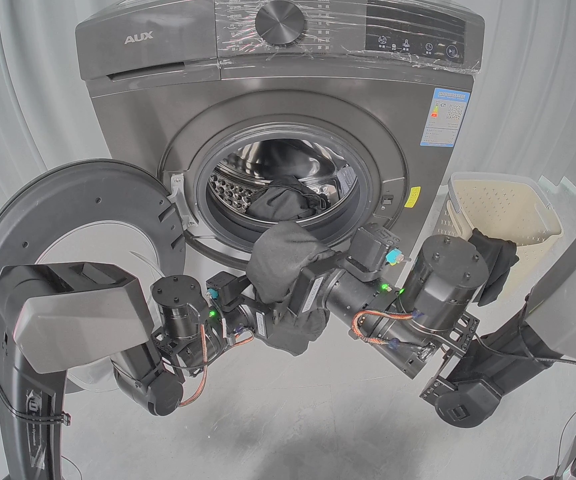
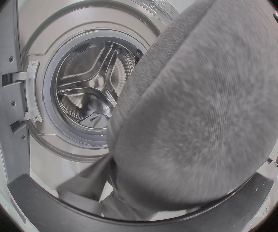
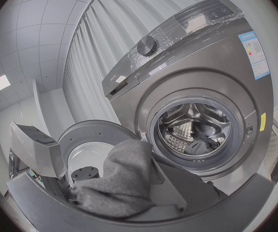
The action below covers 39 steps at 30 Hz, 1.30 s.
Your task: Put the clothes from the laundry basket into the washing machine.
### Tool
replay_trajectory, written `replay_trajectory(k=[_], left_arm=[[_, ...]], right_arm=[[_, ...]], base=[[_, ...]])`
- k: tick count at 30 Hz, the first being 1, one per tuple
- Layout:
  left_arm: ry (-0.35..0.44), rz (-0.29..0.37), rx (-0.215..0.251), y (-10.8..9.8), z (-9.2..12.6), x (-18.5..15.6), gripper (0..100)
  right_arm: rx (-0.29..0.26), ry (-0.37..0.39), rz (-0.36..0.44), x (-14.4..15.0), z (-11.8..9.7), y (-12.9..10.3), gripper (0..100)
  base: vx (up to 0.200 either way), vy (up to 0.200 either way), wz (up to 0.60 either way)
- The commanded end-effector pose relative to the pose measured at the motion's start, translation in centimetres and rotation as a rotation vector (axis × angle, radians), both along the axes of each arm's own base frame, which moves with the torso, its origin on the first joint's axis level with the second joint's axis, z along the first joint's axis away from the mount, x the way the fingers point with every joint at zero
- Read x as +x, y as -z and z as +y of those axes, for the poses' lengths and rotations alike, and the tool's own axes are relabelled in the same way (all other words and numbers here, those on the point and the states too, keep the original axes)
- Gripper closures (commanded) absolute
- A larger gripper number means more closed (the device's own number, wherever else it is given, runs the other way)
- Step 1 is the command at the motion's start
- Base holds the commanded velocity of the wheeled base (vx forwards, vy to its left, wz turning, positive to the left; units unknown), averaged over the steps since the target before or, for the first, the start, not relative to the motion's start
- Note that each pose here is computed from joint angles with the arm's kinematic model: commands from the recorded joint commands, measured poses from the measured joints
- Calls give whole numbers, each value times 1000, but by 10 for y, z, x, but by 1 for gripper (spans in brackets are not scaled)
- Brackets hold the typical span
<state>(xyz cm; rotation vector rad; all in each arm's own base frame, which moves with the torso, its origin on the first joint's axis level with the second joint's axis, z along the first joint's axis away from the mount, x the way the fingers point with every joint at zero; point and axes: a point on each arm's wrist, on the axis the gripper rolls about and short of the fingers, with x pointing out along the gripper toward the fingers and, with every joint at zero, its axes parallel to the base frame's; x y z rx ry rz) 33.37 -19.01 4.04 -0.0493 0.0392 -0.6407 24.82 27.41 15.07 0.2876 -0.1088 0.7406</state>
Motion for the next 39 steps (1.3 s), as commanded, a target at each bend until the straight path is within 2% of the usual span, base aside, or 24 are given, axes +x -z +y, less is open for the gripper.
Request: replay_trajectory(k=[1,9,14,18,20,22,26,28,29,33,39], left_arm=[[-2,-1,-2,3,-2,3,100],[12,-18,-14,-1,-6,5,100],[-14,-19,-26,-4,-1,6,100],[-94,-20,-63,-11,8,12,100],[-101,-28,-73,-15,9,13,100],[-112,-47,-101,-28,14,12,100],[-110,-74,-126,-45,17,7,100],[-110,-74,-126,-45,17,7,100],[-102,-88,-136,-56,19,-1,100],[-85,-88,-137,-63,18,-12,100],[-58,-84,-137,-69,15,-27,100]], right_arm=[[0,-1,0,-2,-2,-1,100],[2,2,0,-1,-2,0,100],[-11,15,13,1,-7,3,100],[-68,17,64,-4,-14,19,100],[-86,19,79,-5,-16,24,100],[-136,16,124,-10,-21,39,100],[-155,20,142,-9,-21,46,100],[-155,20,142,-9,-21,46,100],[-174,29,160,-5,-21,54,100],[-188,52,177,3,-24,63,100],[-186,69,178,8,-28,64,100]], base=[[0,0,0],[0,0,0],[0,0,0],[0,0,0],[0,0,0],[0,0,0],[0,0,0],[0,0,0],[0,0,0],[0,0,0],[0,0,0]])
